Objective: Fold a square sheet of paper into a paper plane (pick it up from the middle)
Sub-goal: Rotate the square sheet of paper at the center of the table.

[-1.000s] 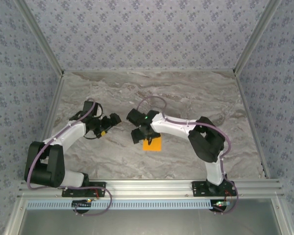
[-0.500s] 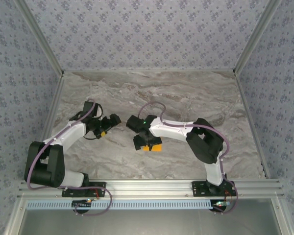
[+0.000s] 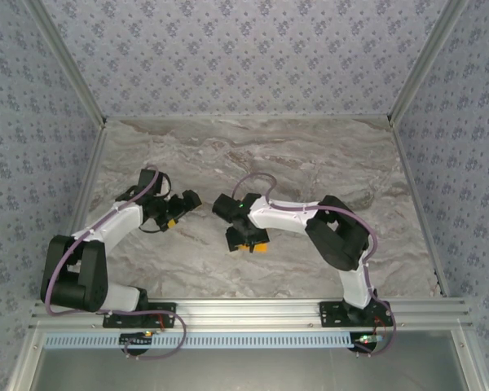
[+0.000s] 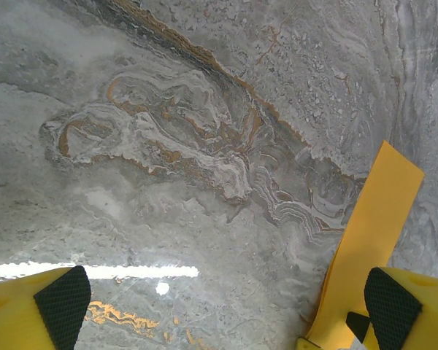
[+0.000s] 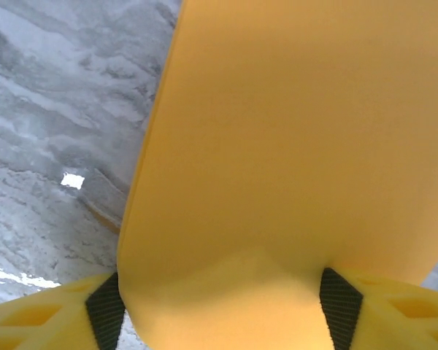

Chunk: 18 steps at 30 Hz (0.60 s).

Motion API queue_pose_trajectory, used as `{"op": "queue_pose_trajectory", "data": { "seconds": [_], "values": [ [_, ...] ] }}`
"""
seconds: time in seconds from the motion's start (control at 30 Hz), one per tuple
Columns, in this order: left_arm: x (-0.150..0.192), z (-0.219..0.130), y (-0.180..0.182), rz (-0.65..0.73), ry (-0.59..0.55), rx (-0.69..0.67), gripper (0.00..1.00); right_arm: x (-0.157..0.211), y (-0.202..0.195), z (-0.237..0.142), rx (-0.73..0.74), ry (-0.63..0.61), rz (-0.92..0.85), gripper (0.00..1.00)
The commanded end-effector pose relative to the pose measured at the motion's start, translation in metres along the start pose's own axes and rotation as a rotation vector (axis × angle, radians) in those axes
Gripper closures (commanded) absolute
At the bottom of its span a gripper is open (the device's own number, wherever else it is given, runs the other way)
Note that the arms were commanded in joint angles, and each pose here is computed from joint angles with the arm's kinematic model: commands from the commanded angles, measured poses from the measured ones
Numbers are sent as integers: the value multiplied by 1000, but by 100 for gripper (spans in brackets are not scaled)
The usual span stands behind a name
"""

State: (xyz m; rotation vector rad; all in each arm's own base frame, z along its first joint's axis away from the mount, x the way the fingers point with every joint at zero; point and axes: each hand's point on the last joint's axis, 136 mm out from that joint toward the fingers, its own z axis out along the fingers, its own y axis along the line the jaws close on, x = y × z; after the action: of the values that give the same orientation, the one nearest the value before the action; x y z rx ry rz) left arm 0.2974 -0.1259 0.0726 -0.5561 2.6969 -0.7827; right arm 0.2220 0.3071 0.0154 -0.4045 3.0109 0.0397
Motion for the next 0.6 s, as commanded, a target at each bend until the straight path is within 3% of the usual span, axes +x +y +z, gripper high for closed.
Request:
{"op": "queue_pose_trajectory", "data": {
  "seconds": [0.0, 0.17, 0.57],
  "values": [
    [1, 1, 3, -9, 11, 0, 1, 22, -19, 24, 30, 94, 24, 31],
    [3, 1, 3, -7, 15, 3, 1, 21, -17, 21, -75, 88, 15, 28],
    [3, 1, 2, -9, 15, 16, 1, 31, -22, 25, -159, 129, -14, 19]
  ]
}}
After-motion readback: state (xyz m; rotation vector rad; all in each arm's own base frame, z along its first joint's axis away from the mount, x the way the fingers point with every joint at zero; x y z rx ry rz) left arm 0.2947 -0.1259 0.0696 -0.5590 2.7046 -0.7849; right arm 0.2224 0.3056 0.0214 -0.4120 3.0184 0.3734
